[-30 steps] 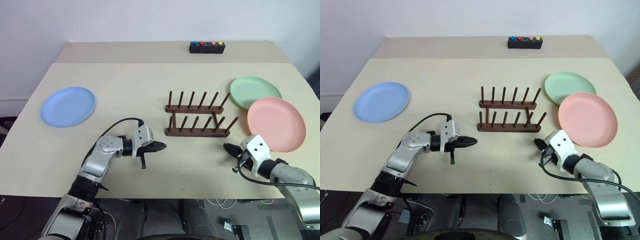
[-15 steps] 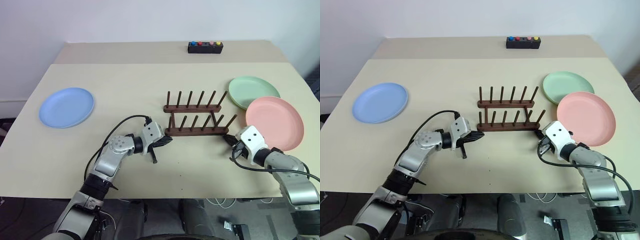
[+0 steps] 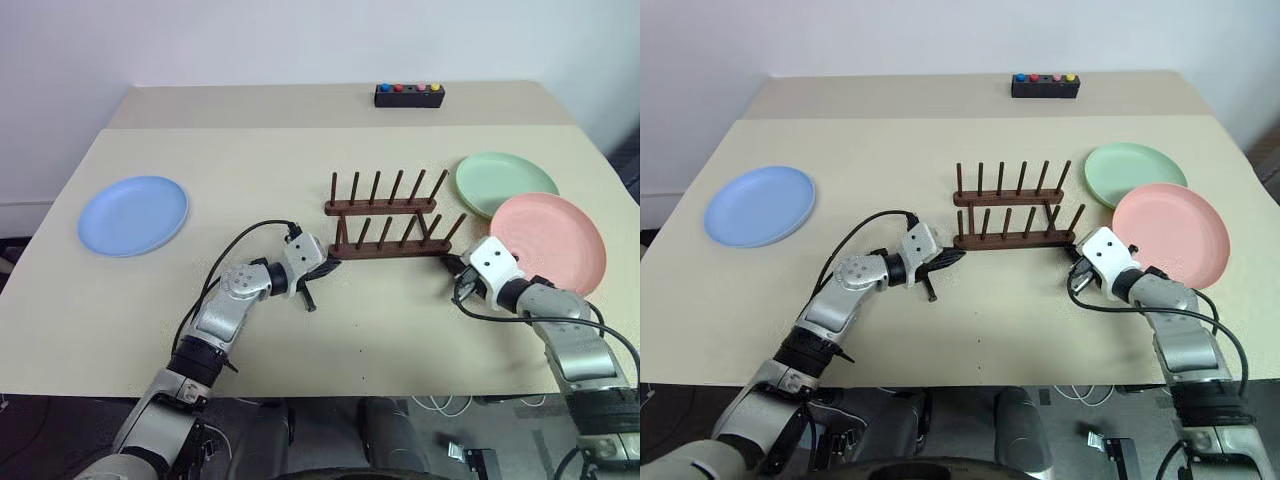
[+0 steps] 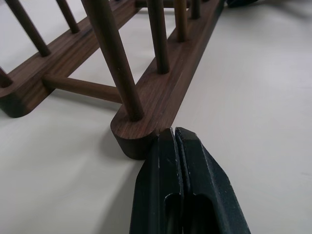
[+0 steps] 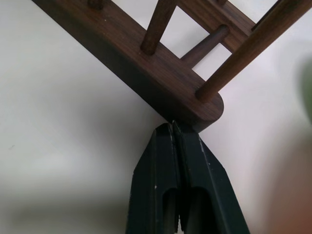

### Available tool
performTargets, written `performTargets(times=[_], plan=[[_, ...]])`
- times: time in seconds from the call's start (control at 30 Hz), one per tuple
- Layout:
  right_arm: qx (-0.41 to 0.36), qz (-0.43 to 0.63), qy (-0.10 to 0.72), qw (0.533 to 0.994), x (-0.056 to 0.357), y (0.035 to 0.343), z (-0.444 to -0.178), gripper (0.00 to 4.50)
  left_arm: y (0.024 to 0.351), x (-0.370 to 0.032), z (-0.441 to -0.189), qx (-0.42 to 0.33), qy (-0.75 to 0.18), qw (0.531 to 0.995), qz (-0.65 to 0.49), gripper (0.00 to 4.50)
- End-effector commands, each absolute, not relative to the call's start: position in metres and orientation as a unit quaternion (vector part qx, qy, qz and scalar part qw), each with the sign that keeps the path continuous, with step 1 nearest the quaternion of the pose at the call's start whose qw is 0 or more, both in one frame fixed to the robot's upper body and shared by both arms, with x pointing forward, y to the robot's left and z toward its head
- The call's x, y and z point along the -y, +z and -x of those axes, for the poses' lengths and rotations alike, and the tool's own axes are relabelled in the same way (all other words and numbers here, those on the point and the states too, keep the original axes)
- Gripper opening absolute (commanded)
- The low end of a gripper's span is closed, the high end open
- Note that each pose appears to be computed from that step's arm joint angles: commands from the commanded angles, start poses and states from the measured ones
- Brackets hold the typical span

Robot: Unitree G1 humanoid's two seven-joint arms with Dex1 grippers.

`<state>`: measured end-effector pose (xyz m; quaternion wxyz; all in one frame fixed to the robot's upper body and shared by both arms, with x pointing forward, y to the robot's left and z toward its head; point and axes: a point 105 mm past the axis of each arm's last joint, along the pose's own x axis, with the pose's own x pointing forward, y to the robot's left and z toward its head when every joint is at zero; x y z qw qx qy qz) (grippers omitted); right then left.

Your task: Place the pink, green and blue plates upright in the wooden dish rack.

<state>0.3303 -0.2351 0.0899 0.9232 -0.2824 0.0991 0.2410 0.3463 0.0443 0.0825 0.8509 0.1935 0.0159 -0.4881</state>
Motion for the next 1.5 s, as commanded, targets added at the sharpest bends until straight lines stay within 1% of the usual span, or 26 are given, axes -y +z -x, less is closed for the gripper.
performTargets(times=[0.03, 0.27, 0.7, 0.77, 0.87, 0.93, 1.03, 1.1, 1.13, 1.17, 1.27, 1.3, 1.5], plan=[[-0.082, 0.290, 0.237, 0.924, 0.230, 0.095, -0.341, 0.03, 0.088, -0.052, -0.358, -0.002, -0.457, 0.865, -0.205, 0.00], [-0.070, 0.298, 0.238, 0.922, 0.226, 0.099, -0.350, 0.03, 0.089, -0.055, -0.365, 0.004, -0.437, 0.874, -0.212, 0.00], [-0.056, 0.296, 0.232, 0.925, 0.226, 0.102, -0.347, 0.03, 0.086, -0.058, -0.364, 0.001, -0.434, 0.877, -0.204, 0.00], [-0.043, 0.302, 0.237, 0.922, 0.224, 0.107, -0.343, 0.03, 0.088, -0.056, -0.359, 0.003, -0.448, 0.873, -0.194, 0.00], [-0.003, 0.288, 0.259, 0.922, 0.215, 0.129, -0.324, 0.03, 0.095, -0.051, -0.340, 0.011, -0.488, 0.858, -0.162, 0.00], [-0.008, 0.272, 0.271, 0.923, 0.216, 0.135, -0.310, 0.03, 0.099, -0.049, -0.325, 0.014, -0.517, 0.844, -0.140, 0.00], [-0.042, 0.268, 0.253, 0.929, 0.231, 0.137, -0.297, 0.85, 0.103, -0.043, -0.303, 0.014, -0.559, 0.821, -0.118, 0.00], [-0.051, 0.267, 0.237, 0.933, 0.239, 0.140, -0.293, 1.82, 0.102, -0.040, -0.295, 0.008, -0.574, 0.812, -0.109, 0.00], [-0.056, 0.275, 0.215, 0.935, 0.248, 0.144, -0.291, 2.32, 0.101, -0.037, -0.289, 0.004, -0.587, 0.803, -0.107, 0.00], [-0.061, 0.283, 0.192, 0.938, 0.257, 0.147, -0.290, 2.72, 0.099, -0.035, -0.285, -0.002, -0.597, 0.796, -0.106, 0.00], [-0.081, 0.294, 0.147, 0.941, 0.275, 0.148, -0.289, 4.29, 0.098, -0.029, -0.280, -0.005, -0.609, 0.787, -0.105, 0.00], [-0.088, 0.299, 0.139, 0.940, 0.278, 0.146, -0.288, 4.46, 0.100, -0.027, -0.281, -0.002, -0.610, 0.786, -0.105, 0.00], [-0.117, 0.305, 0.084, 0.942, 0.291, 0.131, -0.288, 4.46, 0.103, -0.022, -0.281, 0.006, -0.616, 0.780, -0.108, 0.00]])
